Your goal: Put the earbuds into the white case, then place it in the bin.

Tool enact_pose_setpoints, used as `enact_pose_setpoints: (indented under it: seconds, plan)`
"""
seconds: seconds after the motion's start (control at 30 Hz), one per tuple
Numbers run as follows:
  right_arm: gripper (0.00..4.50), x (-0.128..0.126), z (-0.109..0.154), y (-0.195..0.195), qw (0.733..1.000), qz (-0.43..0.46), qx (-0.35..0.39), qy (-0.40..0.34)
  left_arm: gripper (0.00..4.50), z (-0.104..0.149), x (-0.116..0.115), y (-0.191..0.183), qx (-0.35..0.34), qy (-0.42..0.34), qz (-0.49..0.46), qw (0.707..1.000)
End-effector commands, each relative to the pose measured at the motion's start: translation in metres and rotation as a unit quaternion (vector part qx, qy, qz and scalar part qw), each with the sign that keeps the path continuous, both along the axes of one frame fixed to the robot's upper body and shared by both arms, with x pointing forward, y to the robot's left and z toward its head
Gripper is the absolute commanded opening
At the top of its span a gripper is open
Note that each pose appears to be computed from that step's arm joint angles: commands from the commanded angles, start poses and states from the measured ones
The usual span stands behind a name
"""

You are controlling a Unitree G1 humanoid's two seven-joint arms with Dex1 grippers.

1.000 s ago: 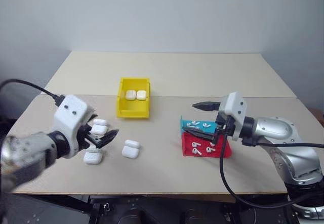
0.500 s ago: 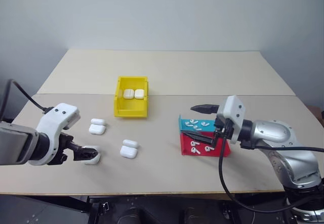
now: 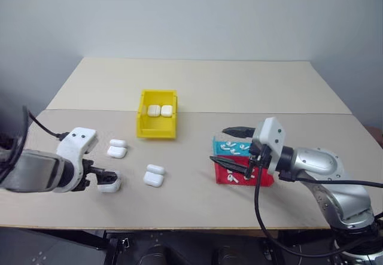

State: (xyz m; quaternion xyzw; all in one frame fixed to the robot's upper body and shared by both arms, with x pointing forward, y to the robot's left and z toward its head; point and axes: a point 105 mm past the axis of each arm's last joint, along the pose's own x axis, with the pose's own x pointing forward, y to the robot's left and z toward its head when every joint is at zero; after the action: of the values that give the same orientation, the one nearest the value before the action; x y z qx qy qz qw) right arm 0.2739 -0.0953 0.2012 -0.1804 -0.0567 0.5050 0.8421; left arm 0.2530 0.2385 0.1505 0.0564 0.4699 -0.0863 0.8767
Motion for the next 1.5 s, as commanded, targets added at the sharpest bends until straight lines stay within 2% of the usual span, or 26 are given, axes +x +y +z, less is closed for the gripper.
enact_pose_setpoints:
  seconds: [0.03,0.3,0.97,1.17,1.2,1.37,1.5]
  plan:
    - [4.5,-0.006,0.009,0.002,1.0,0.004,0.007,-0.021,4.41,-0.005,0.004,0.002,0.02,0.013,0.009,1.0]
    - [4.5,-0.009,0.008,0.005,1.0,0.002,0.011,-0.02,4.41,-0.01,0.003,0.008,0.048,0.043,0.008,0.998]
    - [4.5,-0.012,0.004,0.007,1.0,-0.003,0.017,-0.015,4.41,-0.031,0.018,-0.002,0.038,0.057,0.034,0.997]
    - [4.5,-0.011,0.004,0.008,1.0,-0.003,0.018,-0.014,4.41,-0.033,0.014,-0.001,0.049,0.062,0.028,0.996]
    - [4.5,-0.011,0.004,0.008,1.0,-0.004,0.018,-0.014,4.04,-0.034,0.014,-0.001,0.048,0.06,0.033,0.997]
    - [4.5,-0.011,0.003,0.008,1.0,-0.004,0.018,-0.012,2.84,-0.034,0.011,0.0,0.048,0.057,0.032,0.997]
    - [4.5,-0.01,0.002,0.008,1.0,-0.004,0.017,-0.011,2.84,-0.031,0.006,0.005,0.061,0.049,0.037,0.996]
